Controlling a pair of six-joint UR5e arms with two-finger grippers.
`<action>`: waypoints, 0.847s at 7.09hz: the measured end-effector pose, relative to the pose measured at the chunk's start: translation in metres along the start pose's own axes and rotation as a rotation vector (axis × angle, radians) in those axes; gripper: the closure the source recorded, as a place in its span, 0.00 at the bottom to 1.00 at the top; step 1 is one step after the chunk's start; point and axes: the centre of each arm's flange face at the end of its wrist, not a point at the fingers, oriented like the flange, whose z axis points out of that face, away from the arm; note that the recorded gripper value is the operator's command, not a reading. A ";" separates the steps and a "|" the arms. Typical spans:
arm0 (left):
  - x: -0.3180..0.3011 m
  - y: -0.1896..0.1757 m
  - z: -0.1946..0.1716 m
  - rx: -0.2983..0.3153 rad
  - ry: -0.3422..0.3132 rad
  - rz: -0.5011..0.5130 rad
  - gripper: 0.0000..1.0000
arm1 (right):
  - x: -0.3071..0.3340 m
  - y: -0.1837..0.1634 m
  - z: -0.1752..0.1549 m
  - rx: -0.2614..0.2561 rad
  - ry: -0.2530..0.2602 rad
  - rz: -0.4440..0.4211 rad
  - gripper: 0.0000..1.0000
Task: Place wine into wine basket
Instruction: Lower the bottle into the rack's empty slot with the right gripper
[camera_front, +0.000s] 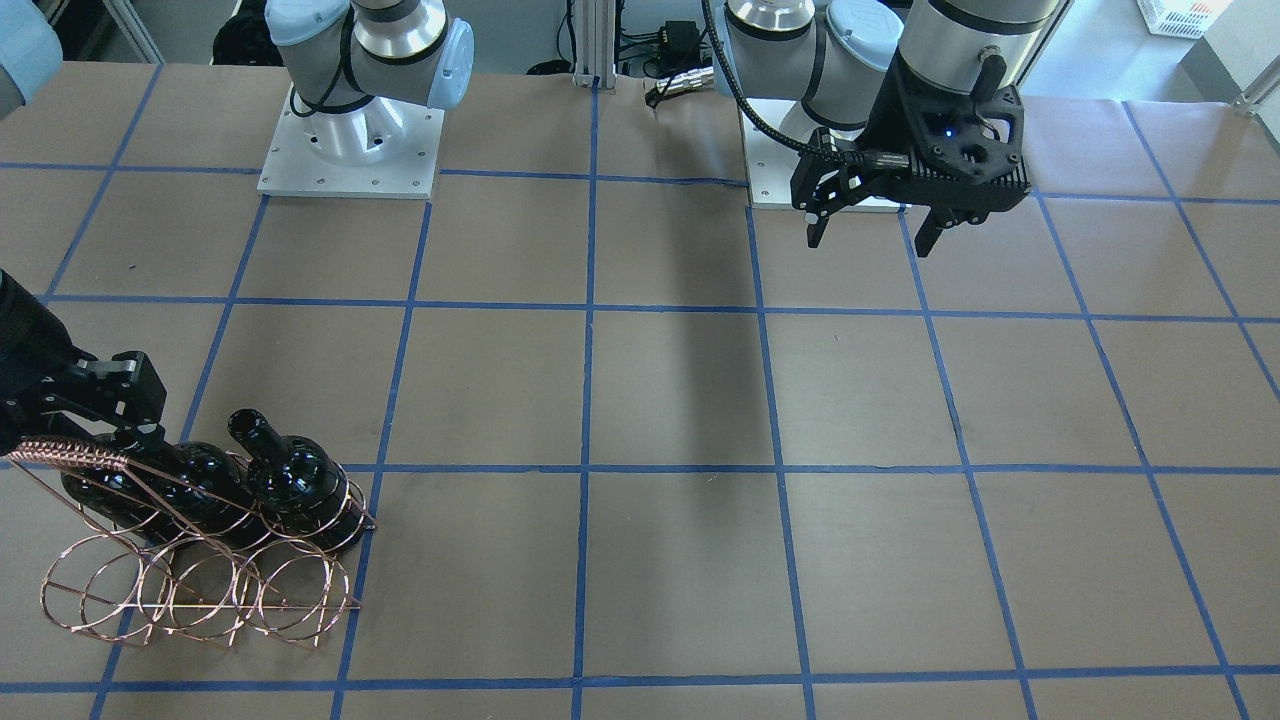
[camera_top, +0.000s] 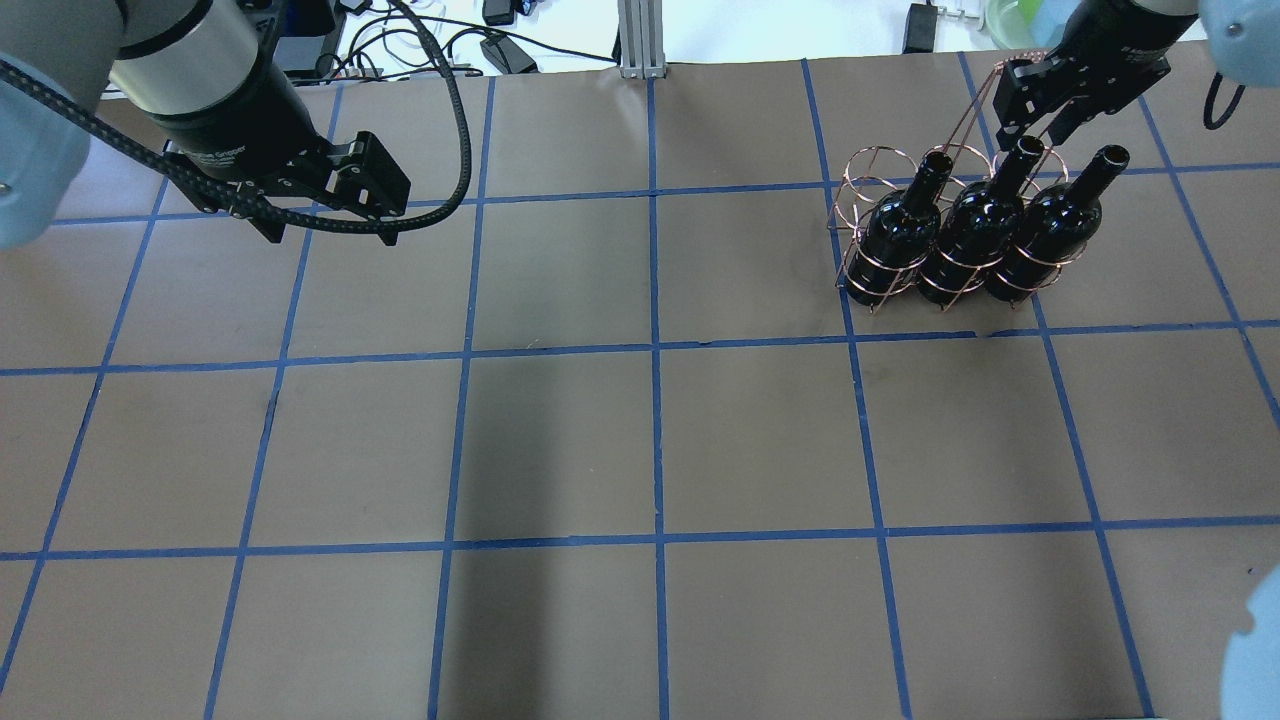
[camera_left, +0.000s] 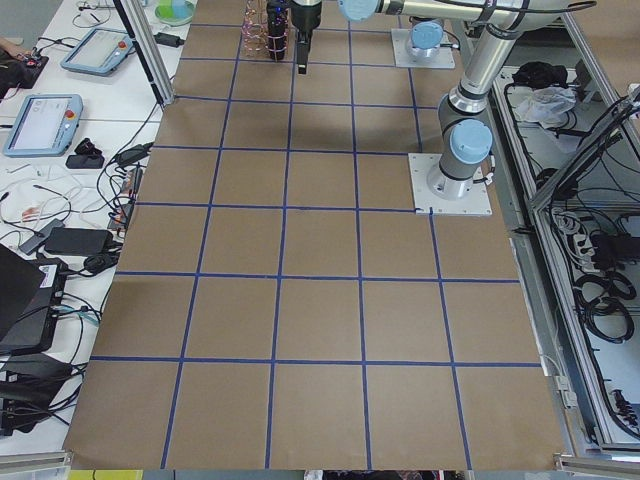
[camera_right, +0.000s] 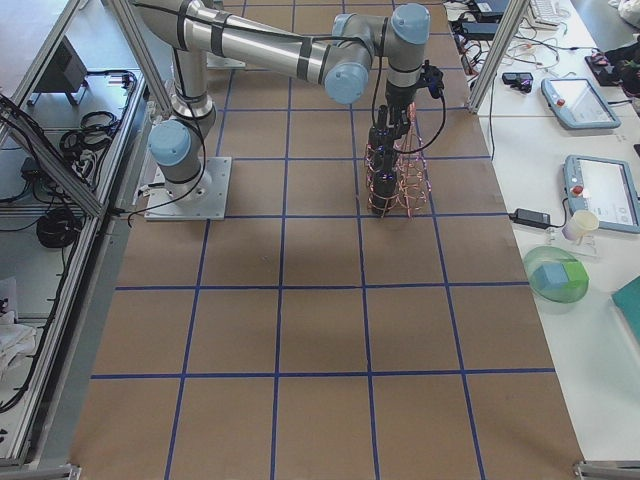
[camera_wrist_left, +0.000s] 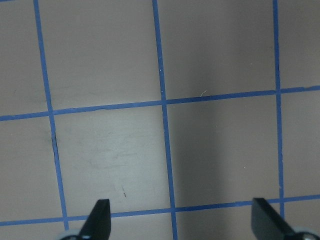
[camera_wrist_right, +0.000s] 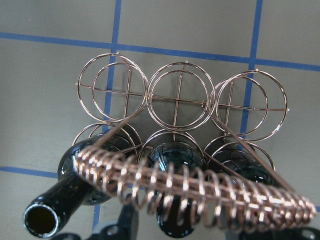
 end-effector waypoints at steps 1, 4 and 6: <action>0.000 0.000 -0.001 0.000 -0.004 0.000 0.00 | -0.005 0.008 -0.017 0.009 0.005 0.000 0.00; 0.000 0.001 -0.001 -0.005 0.000 0.003 0.00 | -0.052 0.059 -0.077 -0.044 0.002 0.075 0.00; 0.000 0.001 -0.001 -0.006 0.001 0.000 0.00 | -0.125 0.085 -0.097 -0.059 0.042 0.090 0.00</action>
